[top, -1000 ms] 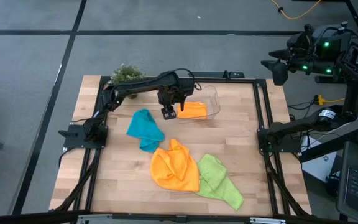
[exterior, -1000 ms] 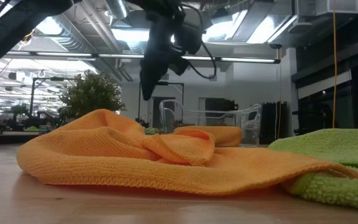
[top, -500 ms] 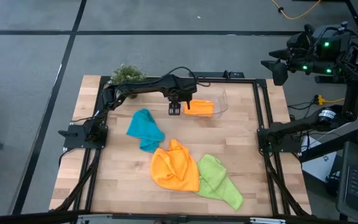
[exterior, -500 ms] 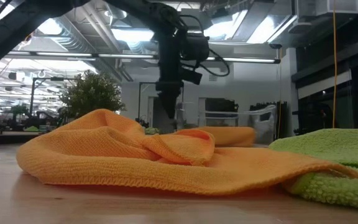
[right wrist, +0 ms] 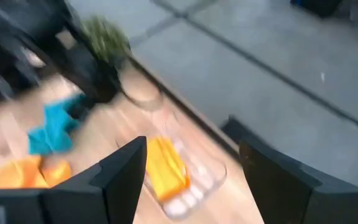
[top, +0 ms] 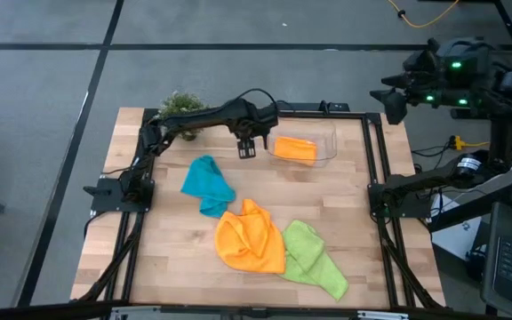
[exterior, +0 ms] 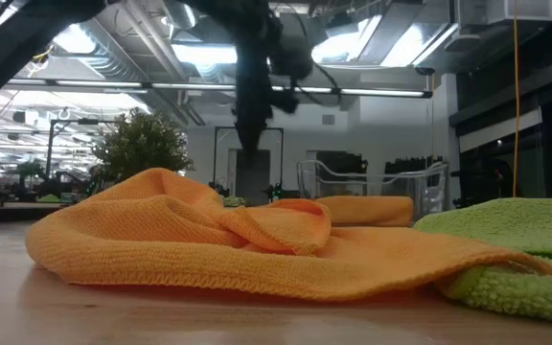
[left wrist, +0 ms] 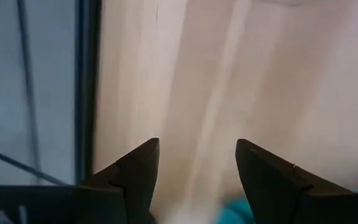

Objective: Fold microfiber towels
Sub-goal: Adjust the orange microfiber cloth in the bin

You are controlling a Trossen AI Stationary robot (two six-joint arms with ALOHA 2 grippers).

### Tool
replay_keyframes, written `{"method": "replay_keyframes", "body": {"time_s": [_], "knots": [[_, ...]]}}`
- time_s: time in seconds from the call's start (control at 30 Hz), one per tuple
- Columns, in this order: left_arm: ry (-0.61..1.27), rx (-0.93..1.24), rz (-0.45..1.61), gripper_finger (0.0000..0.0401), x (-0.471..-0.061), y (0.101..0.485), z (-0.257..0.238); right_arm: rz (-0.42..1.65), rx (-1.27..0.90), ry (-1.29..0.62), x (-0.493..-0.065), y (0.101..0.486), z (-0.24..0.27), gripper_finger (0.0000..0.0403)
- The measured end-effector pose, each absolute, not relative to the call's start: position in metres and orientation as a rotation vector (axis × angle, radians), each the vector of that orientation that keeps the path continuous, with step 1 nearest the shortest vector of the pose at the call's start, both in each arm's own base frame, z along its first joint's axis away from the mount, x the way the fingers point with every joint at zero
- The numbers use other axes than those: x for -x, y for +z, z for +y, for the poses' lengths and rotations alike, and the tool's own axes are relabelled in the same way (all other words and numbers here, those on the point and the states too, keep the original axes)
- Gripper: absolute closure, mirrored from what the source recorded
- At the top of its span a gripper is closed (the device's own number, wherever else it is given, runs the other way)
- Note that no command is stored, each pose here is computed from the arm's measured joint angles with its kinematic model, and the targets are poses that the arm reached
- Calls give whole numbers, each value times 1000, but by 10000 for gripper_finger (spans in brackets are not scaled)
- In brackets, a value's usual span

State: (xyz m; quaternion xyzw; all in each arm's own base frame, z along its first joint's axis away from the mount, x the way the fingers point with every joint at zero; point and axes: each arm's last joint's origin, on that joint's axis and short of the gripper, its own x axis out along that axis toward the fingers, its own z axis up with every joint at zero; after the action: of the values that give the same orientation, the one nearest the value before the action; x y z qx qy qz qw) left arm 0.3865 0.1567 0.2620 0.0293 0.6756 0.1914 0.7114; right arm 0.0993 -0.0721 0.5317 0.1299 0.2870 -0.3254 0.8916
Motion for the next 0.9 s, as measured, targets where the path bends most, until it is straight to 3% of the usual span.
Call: {"method": "replay_keyframes", "body": {"time_s": [0.2, 0.4, 0.67, 0.77, 0.9], "knots": [[320, 271, 1405, 193, -354, 334, 129, 859, -313, -649, -143, 470, -103, 144], [314, 349, 1284, 193, -327, 373, 116, 974, -381, -546, -195, 371, -136, 144], [320, 345, 1250, 193, -322, 383, 105, 1037, -710, -546, -249, 236, -166, 144], [308, 335, 1250, 193, -327, 380, 101, 1128, -753, -582, -266, 207, -171, 144], [297, 327, 1257, 193, -332, 377, 98, 1145, -808, -580, -288, 195, -177, 144]]}}
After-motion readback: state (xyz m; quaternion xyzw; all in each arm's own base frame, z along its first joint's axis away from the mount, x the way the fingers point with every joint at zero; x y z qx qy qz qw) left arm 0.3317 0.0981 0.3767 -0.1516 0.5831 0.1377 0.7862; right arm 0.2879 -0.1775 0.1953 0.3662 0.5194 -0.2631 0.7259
